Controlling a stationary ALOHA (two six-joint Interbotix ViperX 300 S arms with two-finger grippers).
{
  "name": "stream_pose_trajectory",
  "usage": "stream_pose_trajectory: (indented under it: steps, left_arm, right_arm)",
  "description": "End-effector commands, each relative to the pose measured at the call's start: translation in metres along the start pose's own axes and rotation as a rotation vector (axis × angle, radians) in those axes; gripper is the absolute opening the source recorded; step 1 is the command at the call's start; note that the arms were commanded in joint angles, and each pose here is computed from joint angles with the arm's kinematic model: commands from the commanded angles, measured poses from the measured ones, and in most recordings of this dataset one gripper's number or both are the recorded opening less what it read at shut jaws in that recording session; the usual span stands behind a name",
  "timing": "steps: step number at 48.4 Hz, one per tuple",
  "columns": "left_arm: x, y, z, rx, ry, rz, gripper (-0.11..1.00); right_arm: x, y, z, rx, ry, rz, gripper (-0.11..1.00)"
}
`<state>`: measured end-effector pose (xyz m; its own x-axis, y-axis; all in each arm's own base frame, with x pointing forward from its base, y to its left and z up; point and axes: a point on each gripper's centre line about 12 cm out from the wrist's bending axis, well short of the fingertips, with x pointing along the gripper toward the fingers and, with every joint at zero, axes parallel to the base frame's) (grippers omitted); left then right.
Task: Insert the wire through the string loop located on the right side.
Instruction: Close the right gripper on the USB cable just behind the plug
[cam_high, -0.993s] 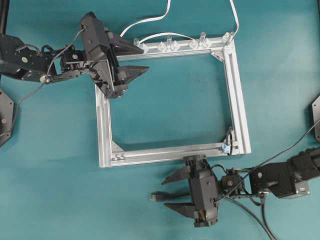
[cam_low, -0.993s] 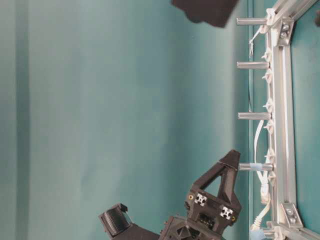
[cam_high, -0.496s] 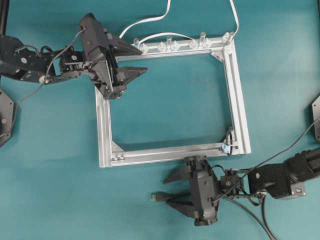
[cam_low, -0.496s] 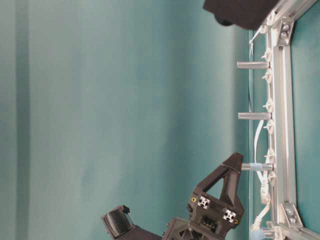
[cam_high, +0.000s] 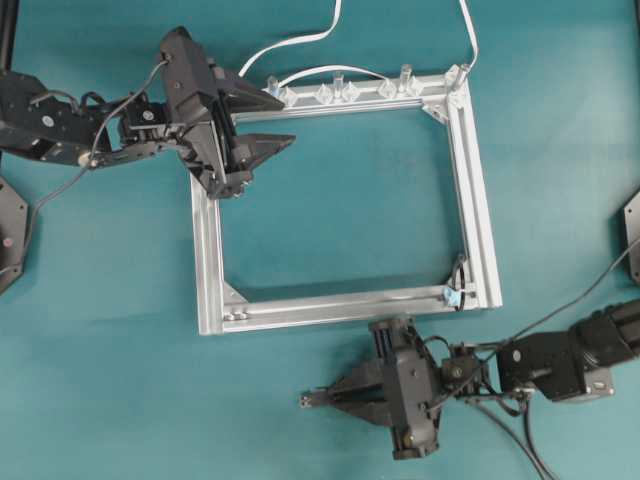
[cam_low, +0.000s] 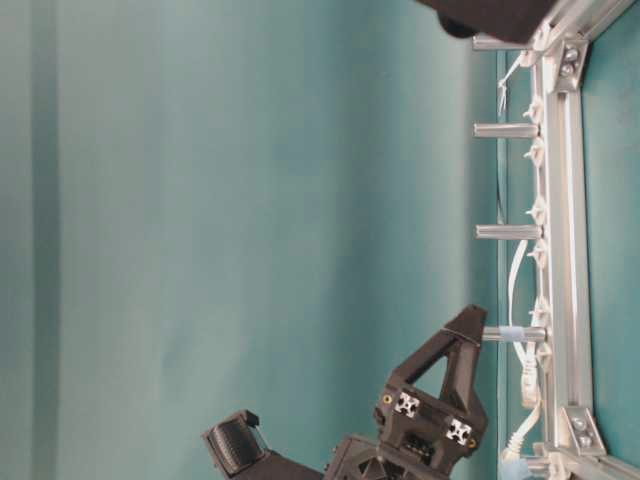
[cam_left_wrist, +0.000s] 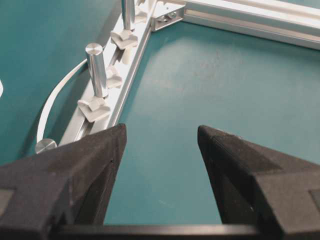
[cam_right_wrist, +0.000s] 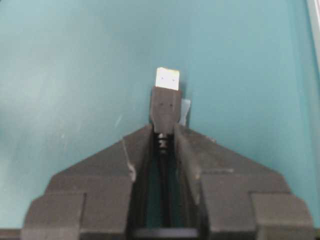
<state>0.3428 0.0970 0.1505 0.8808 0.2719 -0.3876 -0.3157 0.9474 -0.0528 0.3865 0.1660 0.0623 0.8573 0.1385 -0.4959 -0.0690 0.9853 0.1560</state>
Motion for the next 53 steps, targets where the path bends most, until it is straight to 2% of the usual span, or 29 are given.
stream_pose_trajectory:
  steps: [1, 29, 37, 43, 53]
  left_arm:
    - [-0.002, -0.003, 0.013, -0.004, -0.04, -0.008, 0.67]
    - [-0.002, -0.006, 0.013, -0.002, -0.04, -0.018, 0.67]
    - [-0.002, -0.008, 0.014, -0.001, -0.043, -0.021, 0.67]
    - [-0.002, -0.008, 0.014, 0.0, -0.043, -0.022, 0.67]
    - [-0.002, -0.012, 0.013, 0.005, -0.041, -0.033, 0.67]
  right_arm:
    - [-0.001, 0.001, 0.005, 0.005, 0.006, 0.006, 0.17]
    - [-0.005, 0.004, 0.014, 0.014, -0.005, 0.018, 0.17]
    - [-0.017, 0.01, 0.036, 0.019, -0.034, 0.044, 0.17]
    - [-0.026, 0.011, 0.05, -0.004, -0.044, 0.059, 0.17]
    - [-0.031, 0.009, 0.063, -0.023, -0.048, 0.063, 0.17]
